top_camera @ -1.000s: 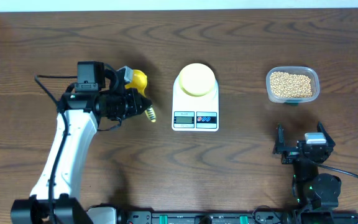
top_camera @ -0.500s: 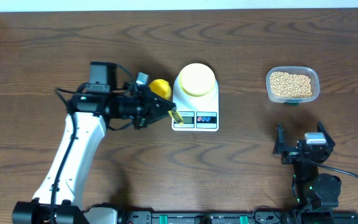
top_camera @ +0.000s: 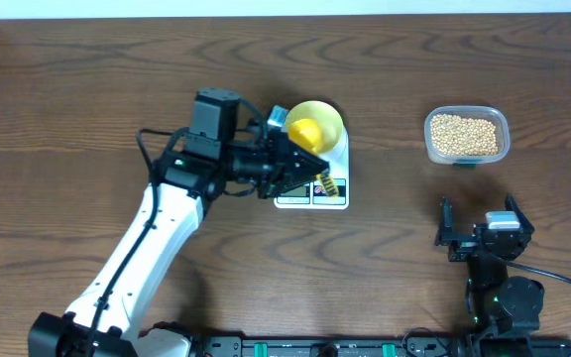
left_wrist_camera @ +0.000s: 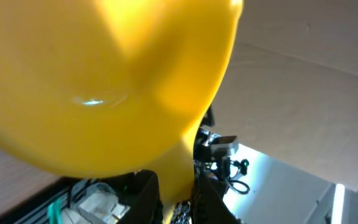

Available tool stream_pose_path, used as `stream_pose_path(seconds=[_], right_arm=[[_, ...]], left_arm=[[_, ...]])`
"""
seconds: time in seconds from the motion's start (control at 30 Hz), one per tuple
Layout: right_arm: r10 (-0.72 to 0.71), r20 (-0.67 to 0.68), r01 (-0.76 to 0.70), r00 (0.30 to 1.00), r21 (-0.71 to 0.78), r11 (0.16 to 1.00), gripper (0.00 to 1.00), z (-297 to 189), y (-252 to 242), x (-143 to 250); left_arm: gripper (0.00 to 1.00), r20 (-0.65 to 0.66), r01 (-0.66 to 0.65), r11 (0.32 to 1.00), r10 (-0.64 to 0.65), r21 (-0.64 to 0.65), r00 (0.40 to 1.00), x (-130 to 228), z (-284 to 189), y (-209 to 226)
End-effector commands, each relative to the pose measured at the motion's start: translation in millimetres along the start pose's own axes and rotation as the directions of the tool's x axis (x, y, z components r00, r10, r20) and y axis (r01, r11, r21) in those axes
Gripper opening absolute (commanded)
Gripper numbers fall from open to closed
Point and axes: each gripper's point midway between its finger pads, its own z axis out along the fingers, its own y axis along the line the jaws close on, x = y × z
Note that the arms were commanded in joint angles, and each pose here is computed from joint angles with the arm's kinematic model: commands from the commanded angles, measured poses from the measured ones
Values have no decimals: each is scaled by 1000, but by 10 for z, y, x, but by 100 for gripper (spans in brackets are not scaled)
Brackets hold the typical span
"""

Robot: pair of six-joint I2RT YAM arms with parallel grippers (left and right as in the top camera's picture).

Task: Scoop item into bowl and weigh 50g on scale
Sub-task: 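Lift the scoop with the left gripper and carry it toward the right gripper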

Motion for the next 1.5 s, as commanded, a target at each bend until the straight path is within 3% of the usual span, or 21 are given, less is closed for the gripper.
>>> stream_pose_path(seconds=[0.0,0.1,0.2,0.27,0.53,0.8,1.07,1.23,1.27,1.33,1.47], right_arm=[[7,1,-7,1000,-16,1000,99,-3,32,2],[39,34,-37,999,-77,996,99,-9,132,-81],[196,-14,-188,981,-355,916,99,-115,606,-111],[266,-50,-259,963,-451,854,99,-189,770,-156],[543,-40,-485,839,-508,712,99,-265,753,-599],[661,-111,-617,742,-500,608,99,-319,720,-829],[654,-90,-587,751,-543,600,99,-373,737,-1083],[622,-150,-556,768,-638,532,99,-517,929,-1132],[638,-166,-578,752,-632,516,99,-514,925,-1133],[725,-236,-692,647,-582,428,98,-477,871,-1138],[870,-380,-891,315,-435,133,96,-410,759,-1150]], left_arm=[[9,-32,24,999,-23,33,999,96,92,-139],[9,-44,-17,998,20,53,999,153,185,-244],[9,-42,-55,997,58,57,997,198,277,-301],[9,-30,-63,997,65,53,997,208,332,-320],[9,84,-83,996,81,19,993,117,497,-358],[9,183,-197,977,179,80,967,128,664,-671],[9,263,-201,978,179,58,948,20,673,-673],[9,288,-210,977,188,47,939,-24,662,-668],[9,291,-212,976,190,46,938,-29,661,-668],[9,305,-227,973,206,37,930,-53,654,-667],[9,323,-230,973,208,32,923,-86,649,-666]])
